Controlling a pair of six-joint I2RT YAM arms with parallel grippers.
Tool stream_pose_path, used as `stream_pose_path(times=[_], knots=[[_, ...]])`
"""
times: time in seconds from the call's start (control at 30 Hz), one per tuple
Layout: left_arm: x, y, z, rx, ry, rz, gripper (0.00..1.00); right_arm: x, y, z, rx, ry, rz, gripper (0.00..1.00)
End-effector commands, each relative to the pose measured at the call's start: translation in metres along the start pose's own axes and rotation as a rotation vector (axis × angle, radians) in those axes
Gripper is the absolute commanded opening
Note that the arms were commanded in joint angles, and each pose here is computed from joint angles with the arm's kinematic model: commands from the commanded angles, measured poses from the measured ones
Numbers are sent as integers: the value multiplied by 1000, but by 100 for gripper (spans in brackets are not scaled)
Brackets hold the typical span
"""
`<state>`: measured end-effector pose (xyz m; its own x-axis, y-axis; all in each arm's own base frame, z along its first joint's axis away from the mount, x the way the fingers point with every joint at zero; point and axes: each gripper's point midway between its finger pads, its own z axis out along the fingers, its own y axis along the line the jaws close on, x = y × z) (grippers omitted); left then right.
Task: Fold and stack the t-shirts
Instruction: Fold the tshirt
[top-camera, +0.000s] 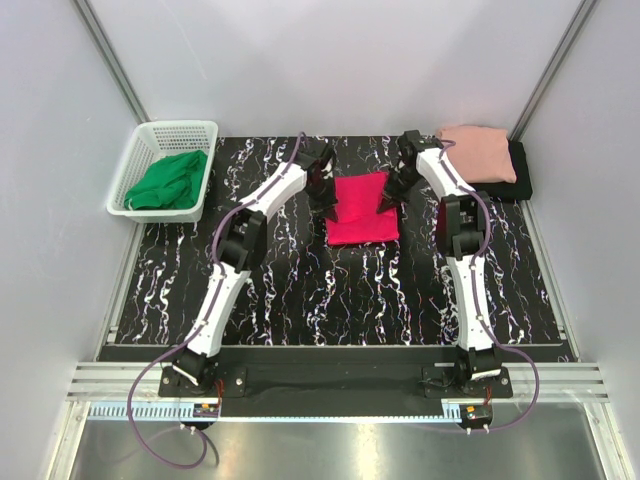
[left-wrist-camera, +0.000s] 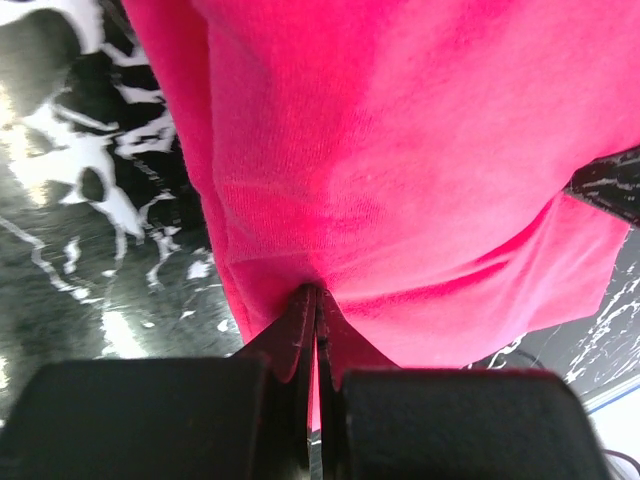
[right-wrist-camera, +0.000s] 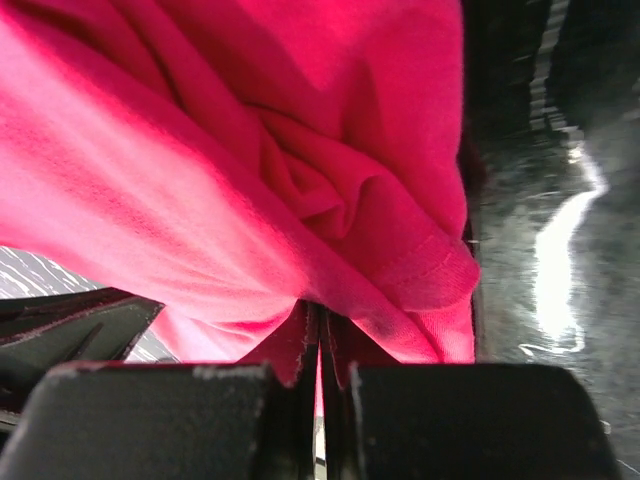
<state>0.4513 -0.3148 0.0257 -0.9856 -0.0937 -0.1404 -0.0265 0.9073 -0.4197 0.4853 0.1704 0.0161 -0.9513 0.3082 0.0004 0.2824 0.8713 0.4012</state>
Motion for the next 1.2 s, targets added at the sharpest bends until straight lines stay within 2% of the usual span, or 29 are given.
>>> stream_pose_path(times=[0.0, 0.2, 0.37, 0.43, 0.47, 0.57, 0.63, 0.7, 0.73, 0.77, 0.87, 0.9, 1.03, 1.17], knots=[[2, 3, 10, -16, 10, -2, 0, -25, -45, -2, 137, -75, 24, 0], [4, 0, 10, -13, 12, 4, 0, -24, -48, -6, 139, -75, 32, 0], [1, -4, -4, -6, -13, 25, 2, -24, -23, -14, 9, -76, -29, 1], [-3, -3, -16, 1, -31, 33, 11, -24, -14, -31, -24, -111, -42, 8], [-5, -2, -21, 1, -40, 35, 13, -32, -1, -50, -53, -181, -71, 16], [-7, 8, -41, 0, -60, 17, 15, -39, 5, -71, -85, -258, -88, 19], [-6, 16, -59, -10, -77, 16, 17, -40, 11, -93, -127, -294, -93, 28], [1, 24, -69, -24, -76, 24, 18, -45, 12, -115, -176, -331, -78, 33], [-2, 22, -88, -14, -109, 30, 18, -46, 13, -121, -198, -336, -77, 32], [5, 28, -90, -24, -97, 31, 19, -46, 19, -134, -249, -351, -80, 32], [14, 36, -116, -24, -115, 26, 19, -45, 9, -139, -319, -336, -51, 39], [17, 37, -121, -17, -115, 27, 19, -47, -14, -134, -312, -322, -2, 40], [30, 45, -152, -20, -148, 42, 19, -38, -22, -121, -387, -273, -1, 38], [51, 58, -158, -30, -118, 32, 18, -28, -24, -97, -463, -190, 15, 38]])
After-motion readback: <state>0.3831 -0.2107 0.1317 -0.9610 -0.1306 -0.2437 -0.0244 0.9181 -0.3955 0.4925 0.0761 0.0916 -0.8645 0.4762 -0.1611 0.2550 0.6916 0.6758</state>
